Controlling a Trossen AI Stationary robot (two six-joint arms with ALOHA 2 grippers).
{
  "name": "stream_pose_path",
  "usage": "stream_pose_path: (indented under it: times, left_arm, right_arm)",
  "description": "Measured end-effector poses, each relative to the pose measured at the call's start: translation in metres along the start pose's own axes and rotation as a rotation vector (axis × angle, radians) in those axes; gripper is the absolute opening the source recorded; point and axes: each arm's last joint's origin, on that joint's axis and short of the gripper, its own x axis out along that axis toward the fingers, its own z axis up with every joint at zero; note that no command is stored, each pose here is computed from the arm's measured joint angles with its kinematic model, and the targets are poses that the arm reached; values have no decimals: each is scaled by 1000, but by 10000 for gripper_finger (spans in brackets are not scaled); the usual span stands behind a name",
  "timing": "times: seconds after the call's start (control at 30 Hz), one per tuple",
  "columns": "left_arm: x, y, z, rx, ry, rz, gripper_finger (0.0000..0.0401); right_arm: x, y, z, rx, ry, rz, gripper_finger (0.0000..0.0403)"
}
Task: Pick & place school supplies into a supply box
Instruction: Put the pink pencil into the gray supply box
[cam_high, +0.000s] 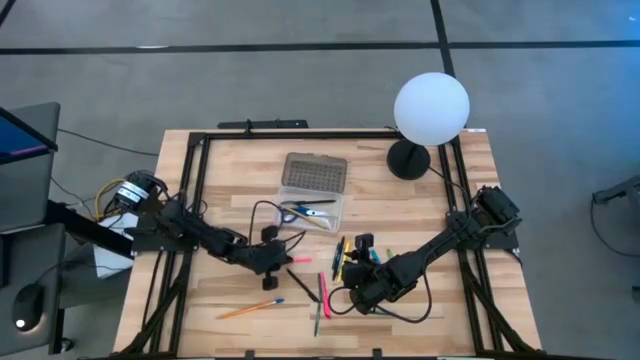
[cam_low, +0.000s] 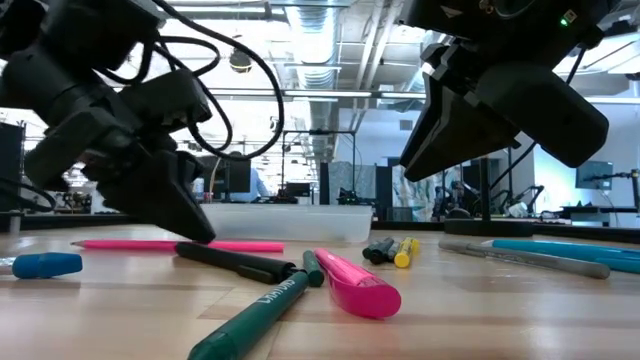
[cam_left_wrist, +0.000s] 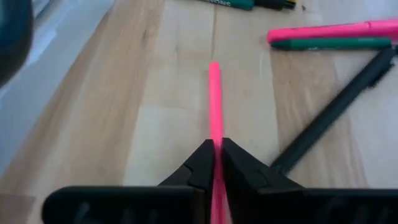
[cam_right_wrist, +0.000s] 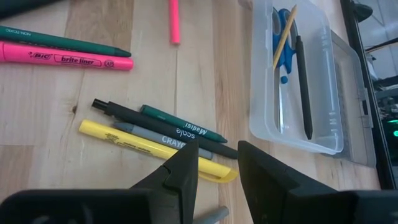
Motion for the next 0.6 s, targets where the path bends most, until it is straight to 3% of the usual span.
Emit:
stream_pose_path:
  times: [0.33, 0.6]
  left_arm:
    - [-4, -7, -9, -96, 39, 39, 95]
    - [-9, -14, -18, -246, 21, 128, 70]
  right_arm:
    - [0, 0, 0, 1, -1, 1, 108]
    - [0, 0, 0, 1, -1, 2, 108]
